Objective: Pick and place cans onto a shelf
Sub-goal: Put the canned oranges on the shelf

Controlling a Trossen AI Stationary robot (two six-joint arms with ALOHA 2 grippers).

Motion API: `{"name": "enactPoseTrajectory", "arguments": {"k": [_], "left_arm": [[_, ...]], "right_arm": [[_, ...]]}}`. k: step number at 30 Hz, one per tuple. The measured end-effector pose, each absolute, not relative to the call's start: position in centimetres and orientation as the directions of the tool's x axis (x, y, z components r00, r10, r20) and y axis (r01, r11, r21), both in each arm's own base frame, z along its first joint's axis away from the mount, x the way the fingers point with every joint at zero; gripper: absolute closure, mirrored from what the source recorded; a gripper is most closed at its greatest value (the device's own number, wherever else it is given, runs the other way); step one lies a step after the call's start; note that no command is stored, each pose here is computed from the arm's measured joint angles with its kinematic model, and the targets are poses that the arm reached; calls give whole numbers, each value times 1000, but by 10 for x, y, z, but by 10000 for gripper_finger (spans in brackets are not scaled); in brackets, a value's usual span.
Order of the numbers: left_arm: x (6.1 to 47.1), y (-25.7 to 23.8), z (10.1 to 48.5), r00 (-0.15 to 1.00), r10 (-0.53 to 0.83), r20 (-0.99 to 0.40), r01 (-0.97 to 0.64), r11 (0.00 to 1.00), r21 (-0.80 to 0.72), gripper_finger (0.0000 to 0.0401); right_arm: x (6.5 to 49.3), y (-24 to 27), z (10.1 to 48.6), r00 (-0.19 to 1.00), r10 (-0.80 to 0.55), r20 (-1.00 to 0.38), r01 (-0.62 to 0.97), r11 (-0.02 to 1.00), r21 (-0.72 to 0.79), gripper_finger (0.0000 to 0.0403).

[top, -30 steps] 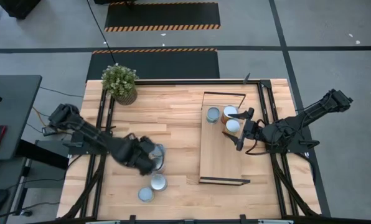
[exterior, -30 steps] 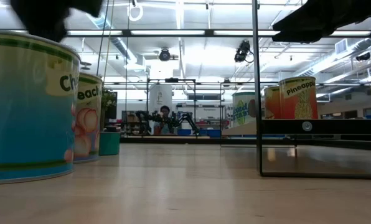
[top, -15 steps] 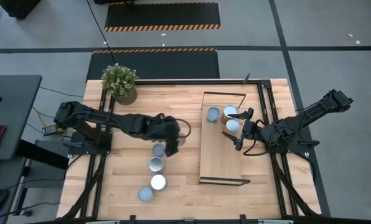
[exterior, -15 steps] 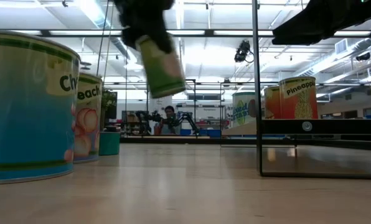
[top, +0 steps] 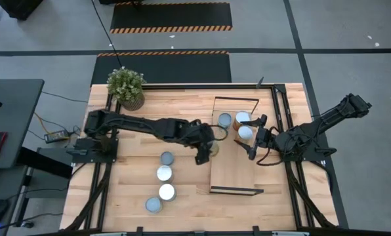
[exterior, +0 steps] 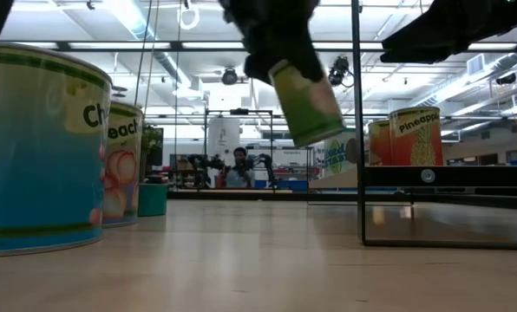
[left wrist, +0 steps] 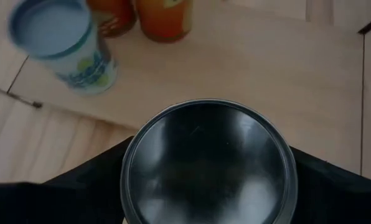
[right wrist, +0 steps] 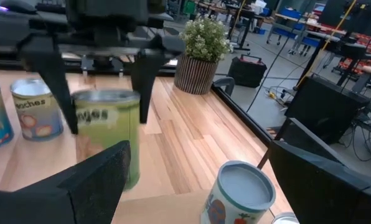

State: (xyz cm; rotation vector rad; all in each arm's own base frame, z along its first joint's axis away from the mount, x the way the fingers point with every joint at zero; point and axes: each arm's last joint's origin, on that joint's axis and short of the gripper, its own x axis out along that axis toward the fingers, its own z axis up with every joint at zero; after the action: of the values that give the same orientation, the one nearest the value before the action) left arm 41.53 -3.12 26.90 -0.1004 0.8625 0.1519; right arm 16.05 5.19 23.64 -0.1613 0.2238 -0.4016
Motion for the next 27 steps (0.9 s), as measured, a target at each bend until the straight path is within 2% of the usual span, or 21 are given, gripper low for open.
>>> {"name": "enactPoseTrajectory", "arguments": {"k": [10, 18, 27], "left_arm": [[460, -32, 249, 630, 19, -776, -46, 999, -13, 77], [465, -33, 242, 641, 18, -767, -15, 1000, 10, 49], [467, -33, 244, 666, 26, -745, 12, 999, 46, 45]], "right_arm": [[156, 57, 237, 886, -431, -169, 393, 893, -218, 14], [156, 58, 237, 884, -436, -166, 398, 891, -220, 14], [155, 58, 237, 884, -436, -167, 398, 891, -220, 14]]}}
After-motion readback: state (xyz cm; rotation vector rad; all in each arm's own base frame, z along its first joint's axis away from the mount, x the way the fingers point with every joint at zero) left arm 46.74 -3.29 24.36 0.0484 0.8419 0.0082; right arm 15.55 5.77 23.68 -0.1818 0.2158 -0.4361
